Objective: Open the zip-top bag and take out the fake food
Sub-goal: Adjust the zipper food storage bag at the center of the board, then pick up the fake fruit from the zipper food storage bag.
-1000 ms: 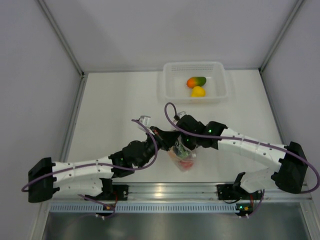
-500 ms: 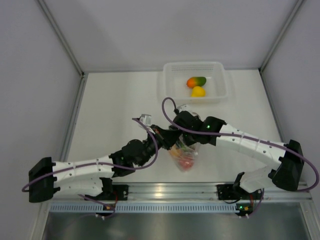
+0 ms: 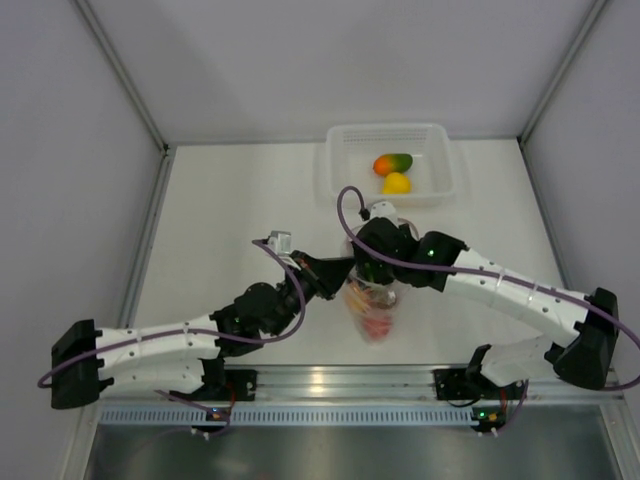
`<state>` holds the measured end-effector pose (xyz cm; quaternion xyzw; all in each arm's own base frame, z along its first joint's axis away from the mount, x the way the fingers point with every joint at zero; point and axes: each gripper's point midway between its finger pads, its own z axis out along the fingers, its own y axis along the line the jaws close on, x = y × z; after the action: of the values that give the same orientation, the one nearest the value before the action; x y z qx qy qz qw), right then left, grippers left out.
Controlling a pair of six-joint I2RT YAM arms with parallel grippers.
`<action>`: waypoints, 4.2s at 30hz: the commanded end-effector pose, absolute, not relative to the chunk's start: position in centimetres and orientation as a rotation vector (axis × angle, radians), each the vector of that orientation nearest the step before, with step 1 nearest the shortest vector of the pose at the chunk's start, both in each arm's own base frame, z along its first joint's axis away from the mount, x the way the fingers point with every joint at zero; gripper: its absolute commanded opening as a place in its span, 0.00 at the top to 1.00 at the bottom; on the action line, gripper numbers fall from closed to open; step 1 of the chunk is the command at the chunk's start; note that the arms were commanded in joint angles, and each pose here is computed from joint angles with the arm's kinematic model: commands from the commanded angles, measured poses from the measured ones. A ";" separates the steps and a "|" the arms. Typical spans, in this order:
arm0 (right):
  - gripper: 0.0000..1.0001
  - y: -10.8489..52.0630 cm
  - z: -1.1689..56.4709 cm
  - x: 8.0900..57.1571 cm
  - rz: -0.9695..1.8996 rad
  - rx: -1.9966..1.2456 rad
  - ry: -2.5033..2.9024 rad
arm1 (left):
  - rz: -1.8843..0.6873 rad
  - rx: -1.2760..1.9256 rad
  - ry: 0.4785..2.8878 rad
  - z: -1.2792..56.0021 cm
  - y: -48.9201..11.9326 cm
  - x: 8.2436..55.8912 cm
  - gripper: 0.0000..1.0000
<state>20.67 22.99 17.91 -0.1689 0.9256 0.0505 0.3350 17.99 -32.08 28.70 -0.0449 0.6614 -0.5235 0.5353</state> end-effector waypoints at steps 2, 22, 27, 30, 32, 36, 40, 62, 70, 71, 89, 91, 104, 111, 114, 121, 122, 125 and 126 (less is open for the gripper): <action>0.78 21.9 20.7 21.4 0.178 -0.344 2.340 | -1.153 -0.133 1.596 27.1 -30.8 18.8 1.00; 0.81 23.6 23.9 22.8 0.353 -0.241 2.201 | -1.159 -0.034 1.656 26.7 -33.6 18.1 1.00; 0.81 24.3 25.3 23.5 0.376 -0.217 2.171 | -1.165 -0.001 1.661 26.9 -34.7 17.3 1.00; 0.82 24.4 24.4 23.9 0.314 -0.226 2.200 | -1.165 0.006 1.657 27.2 -34.9 17.2 1.00; 0.82 24.0 23.6 24.3 0.242 -0.218 2.212 | -1.165 0.007 1.647 27.6 -34.8 17.1 1.00; 0.82 23.7 22.7 24.6 0.155 -0.230 2.236 | -1.165 0.014 1.629 28.3 -34.6 17.1 1.00; 0.82 24.0 21.1 25.0 0.112 -0.237 2.257 | -1.195 0.039 1.595 29.2 -34.9 16.7 1.00; 0.87 25.1 24.9 25.3 0.239 -0.094 2.135 | -1.141 0.077 1.589 29.4 -37.3 15.9 1.00; 0.87 25.2 25.8 26.3 0.192 -0.050 2.117 | -1.101 0.126 1.579 29.6 -38.2 14.9 1.00; 0.87 25.2 26.5 26.3 0.190 -0.054 2.114 | -1.102 0.125 1.579 29.6 -38.3 14.9 1.00; 0.88 23.0 31.4 24.5 0.372 -0.003 2.032 | -1.074 0.009 1.611 27.9 -36.6 15.6 1.00; 0.88 23.3 30.7 24.2 0.374 -0.036 2.060 | -1.061 -0.042 1.602 28.2 -35.7 16.0 1.00; 0.89 23.0 32.3 22.2 0.483 -0.095 2.064 | -0.962 -0.161 1.608 27.1 -34.5 17.6 1.00; 0.89 22.8 33.0 20.8 0.527 -0.164 2.081 | -0.952 -0.183 1.600 27.5 -34.7 18.2 1.00; 0.89 22.2 34.0 20.5 0.535 -0.170 2.066 | -0.959 -0.177 1.603 27.5 -35.0 18.2 1.00; 0.89 22.5 36.8 19.4 0.636 -0.211 2.031 | -0.956 -0.176 1.609 27.2 -35.1 18.2 1.00; 0.89 22.7 36.9 19.4 0.637 -0.214 2.031 | -0.956 -0.174 1.610 27.1 -35.2 18.2 1.00; 0.89 23.2 38.1 19.4 0.666 -0.231 2.014 | -0.954 -0.170 1.614 26.9 -35.1 18.2 1.00; 0.89 23.3 38.5 19.4 0.670 -0.234 2.009 | -0.956 -0.170 1.614 26.9 -35.1 18.2 1.00</action>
<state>19.82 22.84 36.20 -0.0825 0.8381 0.2519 0.4767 18.01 -34.94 25.67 -0.0575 0.7019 -0.3967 0.5887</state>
